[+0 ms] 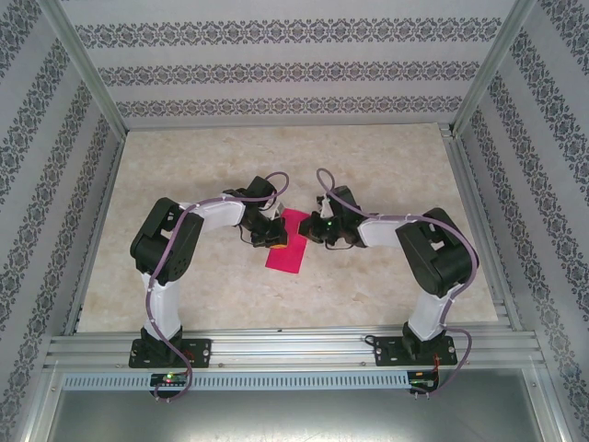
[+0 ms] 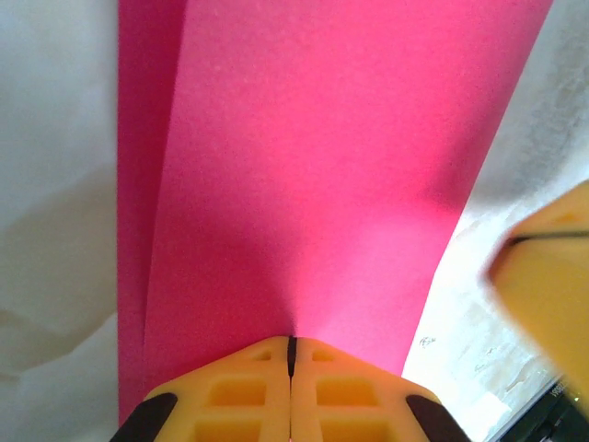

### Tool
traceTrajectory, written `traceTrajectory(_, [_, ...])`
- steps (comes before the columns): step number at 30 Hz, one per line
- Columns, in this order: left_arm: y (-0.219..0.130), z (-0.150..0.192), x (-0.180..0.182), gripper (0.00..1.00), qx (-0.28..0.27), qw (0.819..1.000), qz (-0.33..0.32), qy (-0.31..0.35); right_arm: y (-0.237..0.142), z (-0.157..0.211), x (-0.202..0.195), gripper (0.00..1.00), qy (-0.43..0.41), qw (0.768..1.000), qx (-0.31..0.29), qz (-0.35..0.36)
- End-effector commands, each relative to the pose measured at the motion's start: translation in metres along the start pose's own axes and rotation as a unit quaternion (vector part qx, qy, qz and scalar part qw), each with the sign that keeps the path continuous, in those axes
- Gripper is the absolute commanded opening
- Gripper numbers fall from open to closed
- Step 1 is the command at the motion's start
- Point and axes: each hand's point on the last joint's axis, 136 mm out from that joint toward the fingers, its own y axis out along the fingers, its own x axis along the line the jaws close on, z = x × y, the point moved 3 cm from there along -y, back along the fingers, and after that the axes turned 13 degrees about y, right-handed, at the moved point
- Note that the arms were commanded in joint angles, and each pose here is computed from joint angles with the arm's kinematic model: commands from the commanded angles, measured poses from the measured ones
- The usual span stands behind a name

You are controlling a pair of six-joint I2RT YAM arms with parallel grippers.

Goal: Fold a paper plane with a square sheet of paper (pick it up from the middle)
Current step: Fold the square sheet of paper in half at the center of the table.

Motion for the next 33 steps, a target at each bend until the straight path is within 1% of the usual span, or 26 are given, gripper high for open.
traceTrajectory(1, [0.001, 0.009, 0.012, 0.08, 0.016, 0.999, -0.044, 0.000, -0.007, -0.013, 0.010, 0.08, -0.016, 1.000, -0.002, -0.008])
traceTrajectory(4, [0.001, 0.010, 0.012, 0.08, 0.017, 0.999, -0.045, 0.000, 0.000, -0.018, 0.009, 0.08, -0.012, 1.000, 0.004, -0.007])
traceTrajectory(6, [0.002, 0.010, 0.012, 0.08, 0.018, 0.999, -0.044, -0.001, 0.004, -0.021, 0.005, 0.08, -0.008, 1.000, -0.003, 0.007])
traceTrajectory(16, [0.003, 0.010, 0.012, 0.08, 0.019, 0.999, -0.042, -0.002, 0.022, -0.015, -0.034, 0.08, 0.012, 0.997, 0.013, 0.075])
traceTrajectory(18, [0.002, 0.010, 0.013, 0.08, 0.020, 0.999, -0.044, -0.002, 0.022, -0.014, -0.032, 0.08, 0.013, 0.997, 0.017, 0.076])
traceTrajectory(21, [0.001, 0.011, 0.014, 0.08, 0.021, 0.999, -0.048, 0.000, 0.010, -0.016, -0.010, 0.09, -0.004, 0.998, 0.005, 0.062])
traceTrajectory(25, [0.002, 0.012, 0.014, 0.08, 0.022, 0.999, -0.044, -0.002, -0.004, -0.030, 0.014, 0.09, -0.016, 0.999, -0.006, 0.038])
traceTrajectory(29, [0.002, 0.013, 0.013, 0.08, 0.022, 0.999, -0.043, -0.002, -0.005, -0.044, 0.016, 0.09, -0.010, 1.000, -0.011, 0.027])
traceTrajectory(33, [0.002, 0.012, 0.012, 0.08, 0.021, 0.999, -0.042, -0.001, 0.002, -0.049, 0.013, 0.09, -0.004, 1.000, -0.006, 0.027])
